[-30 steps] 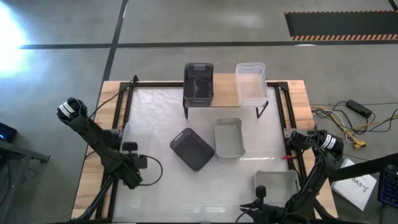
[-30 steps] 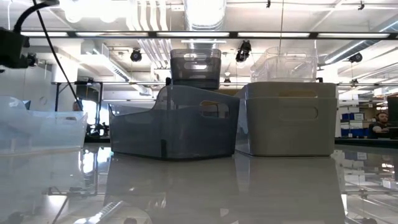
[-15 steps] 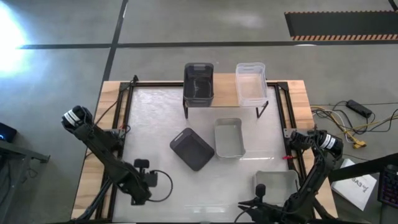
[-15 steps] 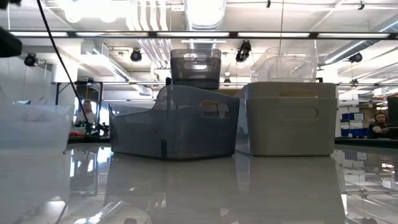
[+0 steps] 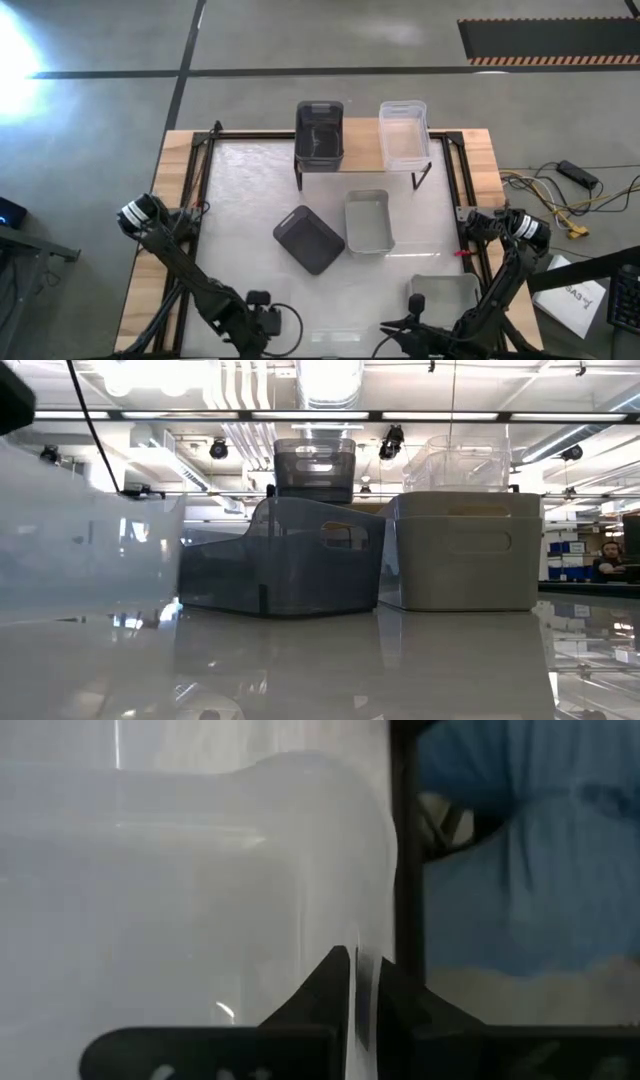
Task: Stack baskets on shelf by color
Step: Stack the transparent bin on top of the transparent bins on the shelf
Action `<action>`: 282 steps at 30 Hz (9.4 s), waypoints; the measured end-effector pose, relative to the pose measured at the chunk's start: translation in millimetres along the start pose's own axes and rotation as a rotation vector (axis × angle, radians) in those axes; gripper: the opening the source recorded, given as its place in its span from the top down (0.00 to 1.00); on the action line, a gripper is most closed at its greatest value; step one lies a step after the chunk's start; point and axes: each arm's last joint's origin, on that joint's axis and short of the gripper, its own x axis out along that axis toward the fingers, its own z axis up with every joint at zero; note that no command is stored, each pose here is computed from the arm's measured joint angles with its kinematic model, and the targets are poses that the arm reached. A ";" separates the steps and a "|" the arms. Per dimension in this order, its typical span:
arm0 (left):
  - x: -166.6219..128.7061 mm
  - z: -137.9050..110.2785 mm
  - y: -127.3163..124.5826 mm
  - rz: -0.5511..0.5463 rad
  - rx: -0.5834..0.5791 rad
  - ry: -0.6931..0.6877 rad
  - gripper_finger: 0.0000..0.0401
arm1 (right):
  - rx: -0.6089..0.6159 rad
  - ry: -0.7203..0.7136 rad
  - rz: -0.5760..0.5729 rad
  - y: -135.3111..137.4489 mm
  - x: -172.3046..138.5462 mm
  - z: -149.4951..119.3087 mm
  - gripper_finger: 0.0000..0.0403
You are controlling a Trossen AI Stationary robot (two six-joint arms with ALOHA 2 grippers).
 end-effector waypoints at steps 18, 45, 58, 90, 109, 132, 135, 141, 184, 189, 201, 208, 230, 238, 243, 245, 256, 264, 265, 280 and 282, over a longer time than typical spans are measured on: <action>0.4 50.4 11.4 0.056 0.045 -0.331 0.60 | 0.100 0.072 -0.031 -25.0 51.2 21.8 0.87; -54.2 -72.8 26.0 0.327 -0.322 -0.487 0.56 | -0.050 0.200 0.422 -27.2 231.8 119.4 0.50; -5.7 -104.4 64.3 0.224 -0.466 -0.634 0.56 | -0.048 0.363 0.457 -14.8 261.3 107.9 0.77; -11.9 -82.5 55.5 0.315 -0.251 -0.936 0.56 | -0.284 0.295 0.010 -169.5 -21.4 145.7 0.98; -11.3 -47.1 70.2 0.388 -0.210 -0.952 0.56 | -0.334 0.581 -0.162 -403.4 -29.5 105.9 0.98; -11.2 -44.7 70.7 0.369 -0.225 -0.950 0.56 | -0.224 0.737 -0.036 -442.1 -18.2 76.3 0.98; -11.1 -44.7 70.5 0.364 -0.225 -0.946 0.56 | -0.226 0.776 -0.010 -440.5 -16.9 72.4 0.98; -11.0 -44.5 70.7 0.364 -0.226 -0.945 0.56 | -0.202 0.772 -0.014 -440.2 -17.9 72.4 0.98; -10.7 -42.1 73.2 0.372 -0.232 -0.945 0.56 | 0.011 0.743 -0.142 -445.0 -35.4 88.2 0.53; -10.7 -41.8 73.4 0.372 -0.233 -0.946 0.56 | 0.212 0.617 -0.150 -446.7 -46.9 103.6 0.53; -10.7 -41.4 73.8 0.374 -0.235 -0.946 0.56 | 0.421 0.448 -0.229 -442.8 -3.1 83.6 0.79; -7.7 -39.4 71.4 0.420 -0.132 -0.937 0.56 | 0.353 0.169 -0.129 -402.9 22.0 93.6 0.94; 15.1 -12.2 70.1 0.452 -0.037 -1.015 0.56 | 0.009 0.070 -0.370 -235.3 25.2 67.2 0.98; 14.6 -7.2 70.5 0.430 -0.018 -0.998 0.56 | 0.191 0.281 -0.372 -320.7 56.7 69.8 0.98; 14.7 -7.2 70.3 0.420 -0.019 -0.996 0.56 | 0.225 0.328 -0.418 -343.2 51.9 72.9 0.98; 14.9 -7.3 70.1 0.412 -0.015 -0.991 0.56 | 0.228 0.356 -0.420 -345.0 46.3 74.8 0.98; 14.5 -7.0 69.4 0.397 -0.014 -0.989 0.56 | 0.298 0.542 -0.482 -353.9 13.8 75.5 0.98; 14.7 -7.3 69.6 0.398 -0.013 -0.988 0.56 | 0.295 0.563 -0.568 -357.3 9.9 70.8 0.98; 14.7 -7.3 69.7 0.398 -0.013 -0.987 0.56 | 0.291 0.570 -0.578 -358.1 9.6 69.9 0.98; 14.7 -7.6 69.6 0.397 -0.012 -0.986 0.56 | 0.290 0.657 -0.654 -361.6 -0.4 60.4 0.98; 14.8 -7.6 69.6 0.397 -0.012 -0.986 0.56 | 0.288 0.660 -0.653 -361.6 -1.9 60.0 0.98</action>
